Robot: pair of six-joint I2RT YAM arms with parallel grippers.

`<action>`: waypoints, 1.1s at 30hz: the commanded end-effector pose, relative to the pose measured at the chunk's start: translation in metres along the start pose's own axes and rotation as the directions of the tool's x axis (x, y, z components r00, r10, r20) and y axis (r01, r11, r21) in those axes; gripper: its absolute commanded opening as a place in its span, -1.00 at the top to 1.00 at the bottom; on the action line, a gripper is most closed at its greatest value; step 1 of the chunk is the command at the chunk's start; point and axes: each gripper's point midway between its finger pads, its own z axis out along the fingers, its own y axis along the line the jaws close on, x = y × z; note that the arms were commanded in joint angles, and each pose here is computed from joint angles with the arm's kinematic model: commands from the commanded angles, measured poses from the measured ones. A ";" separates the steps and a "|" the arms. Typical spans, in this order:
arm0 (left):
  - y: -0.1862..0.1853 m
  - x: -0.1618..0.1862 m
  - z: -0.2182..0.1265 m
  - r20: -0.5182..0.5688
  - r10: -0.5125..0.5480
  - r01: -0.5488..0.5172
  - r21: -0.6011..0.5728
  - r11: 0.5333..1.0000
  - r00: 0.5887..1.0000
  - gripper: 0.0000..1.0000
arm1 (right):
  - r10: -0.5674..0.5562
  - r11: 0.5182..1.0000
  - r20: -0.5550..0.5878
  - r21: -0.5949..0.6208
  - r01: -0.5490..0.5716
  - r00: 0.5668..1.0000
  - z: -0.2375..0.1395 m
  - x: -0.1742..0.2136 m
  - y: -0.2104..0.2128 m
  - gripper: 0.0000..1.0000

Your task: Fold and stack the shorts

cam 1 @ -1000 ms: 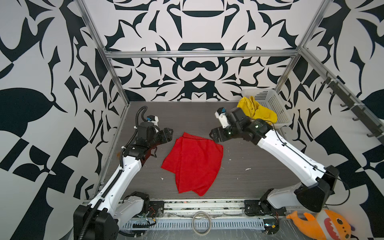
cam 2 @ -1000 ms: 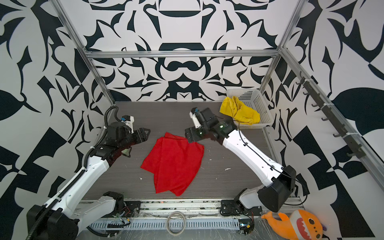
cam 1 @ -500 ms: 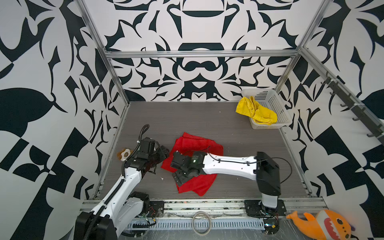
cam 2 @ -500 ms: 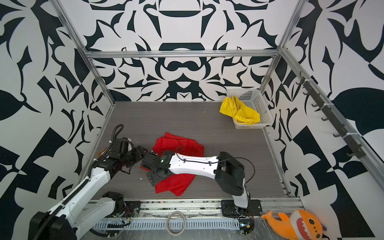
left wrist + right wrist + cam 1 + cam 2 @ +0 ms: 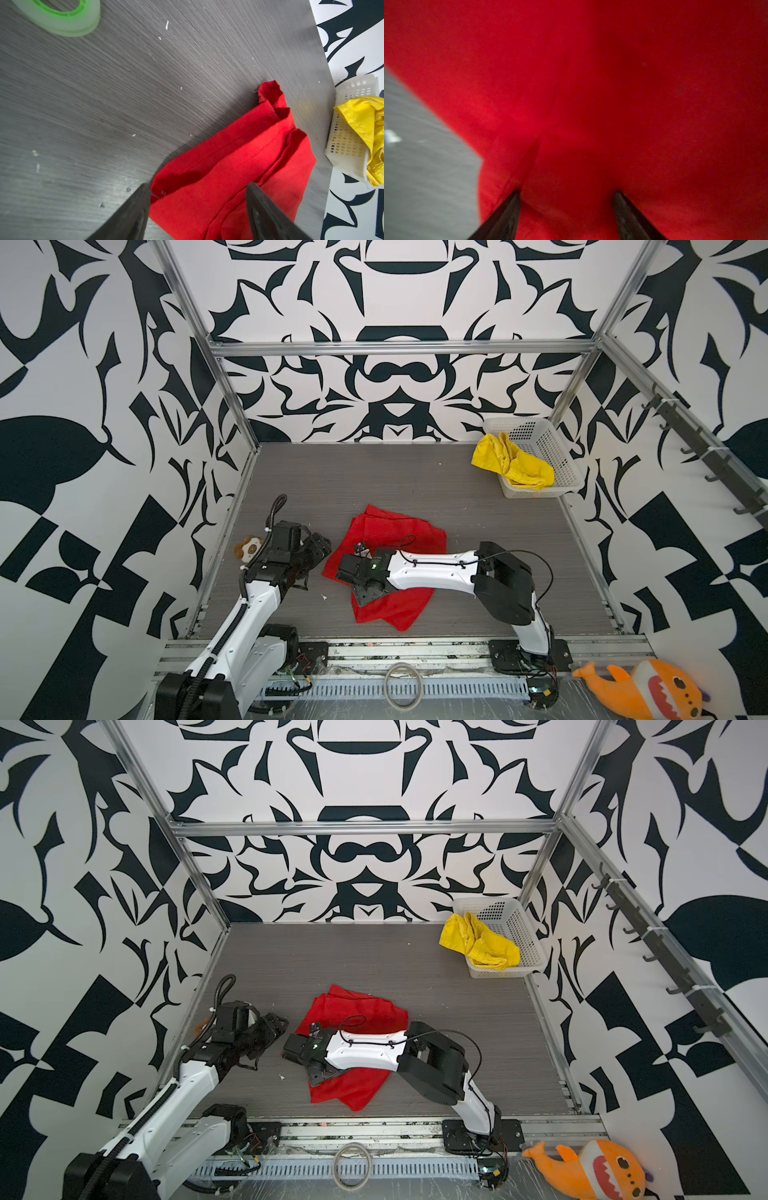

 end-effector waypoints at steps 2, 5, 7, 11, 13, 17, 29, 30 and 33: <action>-0.003 -0.001 -0.001 0.005 -0.013 0.013 0.015 1.000 1.000 -0.51 | 0.053 0.999 0.069 0.003 -0.053 0.996 -0.015 -0.011 -0.011 -0.32; -0.004 -0.002 -0.002 0.006 -0.014 0.014 0.017 1.000 1.000 -0.51 | 0.065 0.998 0.078 0.001 -0.065 0.995 -0.015 -0.011 -0.017 -0.14; -0.006 -0.003 -0.003 0.006 -0.013 0.013 0.021 1.000 1.000 -0.51 | 0.063 0.998 0.098 -0.006 -0.063 0.993 -0.021 -0.015 -0.019 -0.03; -0.007 -0.004 -0.004 0.013 -0.011 0.011 0.024 1.000 1.000 -0.51 | 0.068 0.997 0.164 -0.030 -0.064 0.984 -0.041 -0.025 -0.022 0.69; -0.007 -0.005 -0.004 0.016 -0.011 0.010 0.024 1.000 1.000 -0.51 | 0.073 0.997 0.193 -0.037 -0.067 0.978 -0.050 -0.031 -0.026 0.90; -0.010 -0.007 -0.005 0.022 -0.006 0.005 0.034 0.999 1.000 -0.51 | 0.080 0.995 0.249 -0.071 -0.064 0.965 -0.072 -0.045 -0.033 1.00; -0.071 -0.053 -0.053 0.174 0.156 -0.181 0.134 0.974 0.972 -0.51 | 0.108 0.953 0.722 -0.271 0.136 0.683 -0.325 -0.157 -0.087 1.00; -0.076 -0.058 -0.058 0.187 0.172 -0.198 0.133 0.971 0.967 -0.51 | 0.098 0.946 0.750 -0.274 0.173 0.654 -0.345 -0.163 -0.088 1.00; -0.094 -0.072 -0.075 0.225 0.218 -0.251 0.132 0.959 0.950 -0.51 | 0.029 0.905 0.839 -0.253 0.342 0.544 -0.415 -0.172 -0.077 1.00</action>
